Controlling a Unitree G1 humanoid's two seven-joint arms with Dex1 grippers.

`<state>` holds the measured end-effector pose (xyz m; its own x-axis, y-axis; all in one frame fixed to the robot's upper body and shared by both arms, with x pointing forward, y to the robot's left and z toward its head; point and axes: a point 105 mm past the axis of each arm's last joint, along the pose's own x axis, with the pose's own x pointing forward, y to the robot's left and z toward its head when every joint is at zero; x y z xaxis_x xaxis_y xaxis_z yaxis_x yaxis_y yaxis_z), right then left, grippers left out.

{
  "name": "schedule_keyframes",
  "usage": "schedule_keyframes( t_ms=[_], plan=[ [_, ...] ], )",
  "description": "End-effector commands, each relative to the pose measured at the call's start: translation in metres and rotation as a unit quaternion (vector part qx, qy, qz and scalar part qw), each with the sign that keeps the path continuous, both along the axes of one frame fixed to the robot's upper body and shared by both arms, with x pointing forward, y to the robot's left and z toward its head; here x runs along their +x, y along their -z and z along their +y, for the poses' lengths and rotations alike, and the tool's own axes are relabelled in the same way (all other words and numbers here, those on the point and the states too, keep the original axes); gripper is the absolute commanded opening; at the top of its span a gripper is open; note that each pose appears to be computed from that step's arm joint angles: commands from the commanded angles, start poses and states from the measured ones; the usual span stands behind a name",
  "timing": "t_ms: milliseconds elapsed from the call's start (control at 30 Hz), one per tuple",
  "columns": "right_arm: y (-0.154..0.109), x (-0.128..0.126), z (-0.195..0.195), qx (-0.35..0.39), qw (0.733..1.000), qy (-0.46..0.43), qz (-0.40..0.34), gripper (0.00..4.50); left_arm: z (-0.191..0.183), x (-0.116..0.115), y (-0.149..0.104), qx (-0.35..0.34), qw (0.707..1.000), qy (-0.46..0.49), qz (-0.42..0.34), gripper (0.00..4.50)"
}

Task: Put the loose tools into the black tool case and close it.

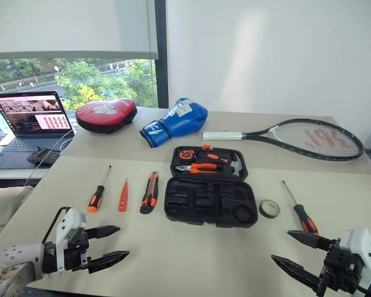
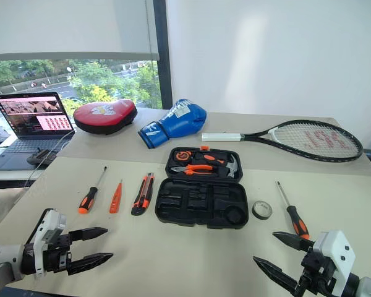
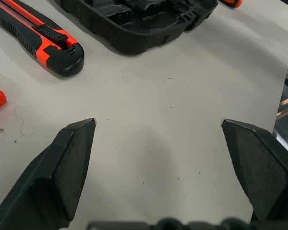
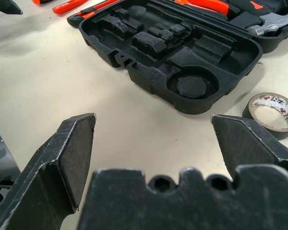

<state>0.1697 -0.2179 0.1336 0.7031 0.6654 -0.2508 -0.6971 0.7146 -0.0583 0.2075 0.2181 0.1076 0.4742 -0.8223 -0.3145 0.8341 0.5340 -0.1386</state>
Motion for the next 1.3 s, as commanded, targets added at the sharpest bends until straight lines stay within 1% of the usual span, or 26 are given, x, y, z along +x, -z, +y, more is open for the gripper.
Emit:
schedule_keyframes(
  t_ms=[33,100,167,200,233,300,367,433,500,567,633,667,767,800,833,900,933,967,1000,1067,1100,1133,1167,1233,1267,1300],
  plan=[
    [-0.014,0.005,0.009,0.029,0.998,-0.012,-0.047,4.46,-0.002,0.012,-0.013,-0.012,0.998,-0.046,-0.04,4.5],
    [-0.031,0.012,0.027,0.09,0.992,-0.035,-0.082,4.46,0.0,0.032,-0.024,-0.051,0.989,-0.131,-0.055,4.5],
    [-0.042,0.014,0.043,0.101,0.987,-0.071,-0.106,4.46,0.012,0.05,-0.032,-0.066,0.971,-0.221,-0.057,4.5],
    [-0.046,0.014,0.049,0.104,0.984,-0.088,-0.115,4.46,0.018,0.056,-0.034,-0.06,0.963,-0.257,-0.054,4.5],
    [-0.051,0.012,0.055,0.111,0.981,-0.105,-0.122,4.46,0.024,0.062,-0.033,-0.031,0.955,-0.29,-0.049,4.5],
    [-0.062,0.007,0.071,0.123,0.971,-0.152,-0.135,4.46,0.041,0.077,-0.033,0.009,0.926,-0.378,-0.014,4.5],
    [-0.07,0.003,0.082,0.126,0.965,-0.187,-0.137,4.46,0.05,0.086,-0.036,0.066,0.911,-0.406,-0.007,4.5],
    [-0.076,0.001,0.089,0.131,0.961,-0.201,-0.137,4.46,0.058,0.092,-0.04,0.084,0.901,-0.425,0.0,4.5],
    [-0.08,0.001,0.093,0.134,0.96,-0.205,-0.138,4.46,0.07,0.098,-0.031,0.109,0.884,-0.452,0.047,4.5],
    [-0.08,0.003,0.095,0.124,0.96,-0.207,-0.139,4.46,0.072,0.107,-0.019,0.122,0.877,-0.455,0.091,4.5],
    [-0.081,0.005,0.098,0.12,0.961,-0.206,-0.14,4.5,0.07,0.11,-0.011,0.122,0.876,-0.449,0.127,3.96],
    [-0.082,0.005,0.099,0.121,0.961,-0.206,-0.141,4.5,0.069,0.112,-0.009,0.127,0.877,-0.445,0.131,3.78],
    [-0.084,0.005,0.1,0.118,0.961,-0.205,-0.143,4.5,0.068,0.117,-0.007,0.137,0.881,-0.434,0.13,2.59],
    [-0.083,0.004,0.1,0.117,0.962,-0.202,-0.142,4.5,0.068,0.119,-0.009,0.129,0.882,-0.435,0.128,2.18],
    [-0.081,0.004,0.099,0.11,0.965,-0.194,-0.14,4.5,0.066,0.123,-0.017,0.108,0.889,-0.43,0.112,1.82],
    [-0.078,0.004,0.097,0.099,0.969,-0.182,-0.138,4.5,0.061,0.13,-0.036,0.066,0.904,-0.416,0.066,1.2],
    [-0.076,0.005,0.096,0.099,0.971,-0.171,-0.136,4.5,0.053,0.135,-0.051,0.029,0.915,-0.401,0.039,0.88],
    [-0.076,0.005,0.095,0.105,0.972,-0.16,-0.134,4.5,0.044,0.138,-0.065,-0.007,0.924,-0.381,0.022,0.88],
    [-0.077,0.006,0.093,0.113,0.974,-0.145,-0.133,4.5,0.028,0.141,-0.084,-0.046,0.94,-0.339,-0.014,0.88],
    [-0.08,0.006,0.09,0.111,0.975,-0.116,-0.152,4.5,-0.029,0.13,-0.105,-0.065,0.985,-0.159,-0.033,0.88],
    [-0.082,0.005,0.088,0.112,0.975,-0.104,-0.16,4.5,-0.057,0.121,-0.111,-0.073,0.994,-0.07,-0.031,0.88],
    [-0.083,0.005,0.086,0.113,0.975,-0.098,-0.165,4.5,-0.072,0.115,-0.114,-0.076,0.997,-0.017,-0.025,0.88],
    [-0.083,0.003,0.086,0.107,0.975,-0.093,-0.168,4.5,-0.085,0.112,-0.11,-0.039,0.997,0.04,-0.048,0.88],
    [-0.085,-0.002,0.086,0.1,0.977,-0.088,-0.168,4.5,-0.107,0.113,-0.096,0.039,0.985,0.147,-0.087,0.88],
    [-0.087,-0.003,0.085,0.101,0.977,-0.082,-0.169,4.5,-0.116,0.118,-0.09,0.069,0.976,0.183,-0.098,0.88],
    [-0.088,-0.003,0.083,0.101,0.977,-0.072,-0.173,4.5,-0.122,0.129,-0.083,0.107,0.964,0.21,-0.121,0.88]
  ],
)
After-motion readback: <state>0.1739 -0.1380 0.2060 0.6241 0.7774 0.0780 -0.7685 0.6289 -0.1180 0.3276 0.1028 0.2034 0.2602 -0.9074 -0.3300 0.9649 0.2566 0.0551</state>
